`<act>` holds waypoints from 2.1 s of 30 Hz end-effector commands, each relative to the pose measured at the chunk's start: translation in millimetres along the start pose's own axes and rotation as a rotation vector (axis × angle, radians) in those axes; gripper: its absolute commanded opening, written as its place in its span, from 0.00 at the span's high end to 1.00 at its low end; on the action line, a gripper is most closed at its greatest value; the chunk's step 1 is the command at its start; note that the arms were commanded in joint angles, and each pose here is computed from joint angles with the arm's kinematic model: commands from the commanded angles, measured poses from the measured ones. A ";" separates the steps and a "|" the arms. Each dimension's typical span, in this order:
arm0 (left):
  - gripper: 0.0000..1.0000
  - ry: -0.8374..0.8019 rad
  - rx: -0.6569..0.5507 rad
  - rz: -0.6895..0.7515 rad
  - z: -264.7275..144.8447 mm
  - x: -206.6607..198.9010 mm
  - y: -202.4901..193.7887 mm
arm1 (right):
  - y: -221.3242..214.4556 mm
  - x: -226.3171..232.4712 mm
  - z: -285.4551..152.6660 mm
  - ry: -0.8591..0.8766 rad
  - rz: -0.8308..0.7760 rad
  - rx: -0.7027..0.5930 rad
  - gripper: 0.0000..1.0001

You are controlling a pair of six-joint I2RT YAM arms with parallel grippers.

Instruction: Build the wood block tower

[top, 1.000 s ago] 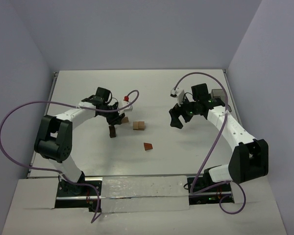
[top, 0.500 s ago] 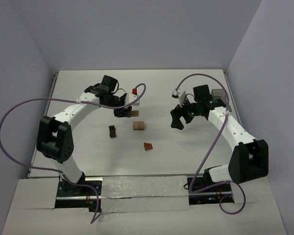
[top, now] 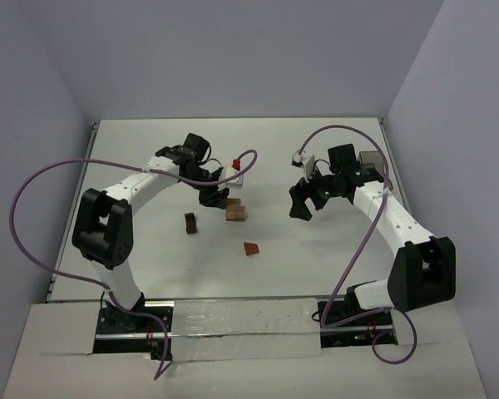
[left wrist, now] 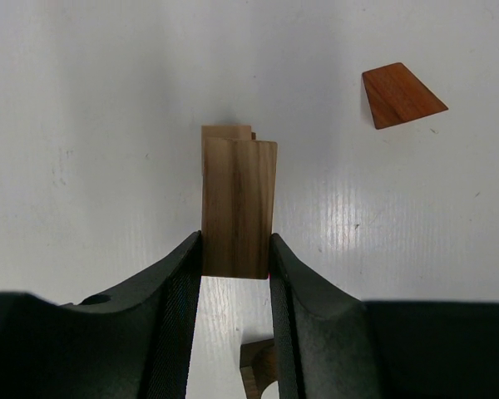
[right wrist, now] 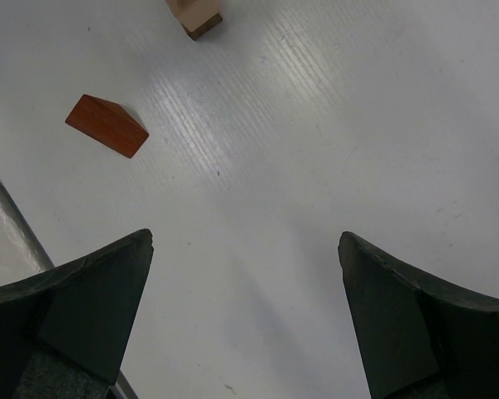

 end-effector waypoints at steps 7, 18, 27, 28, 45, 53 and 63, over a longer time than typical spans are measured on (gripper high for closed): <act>0.54 -0.058 -0.035 0.028 14.5 6.6 11.1 | 4.9 -1.8 -2.1 0.002 -0.016 -0.029 0.00; 0.50 -0.054 -0.035 0.025 15.2 6.4 10.2 | 5.2 -2.8 0.4 0.012 -0.011 -0.031 0.00; 0.46 -0.045 -0.061 0.168 -7.3 -25.5 -10.3 | 4.9 -2.5 1.6 0.017 -0.009 -0.030 0.00; 0.46 -0.082 -0.052 0.202 -9.4 -30.8 -16.0 | 4.7 -2.4 1.6 0.018 -0.008 -0.029 0.00; 0.42 -0.244 0.046 0.335 6.7 -19.8 -50.0 | 0.7 -6.3 5.8 0.021 0.013 0.004 0.00; 0.42 -0.255 0.052 0.357 20.5 -9.8 -50.6 | -3.3 -6.3 8.7 0.029 0.022 0.018 0.00; 0.40 -0.279 0.100 0.358 37.5 -12.4 -60.6 | -4.1 -6.8 10.2 0.035 0.028 0.023 0.00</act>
Point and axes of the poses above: each gripper's point midway between its finger pads, its own z axis out along the fingers, its own x axis along the line the jaws close on, y = z × x, the point moved 7 cm from there along -z, back along the fingers, and after that the axes turned 6 degrees about -z, right-handed, at the moved point
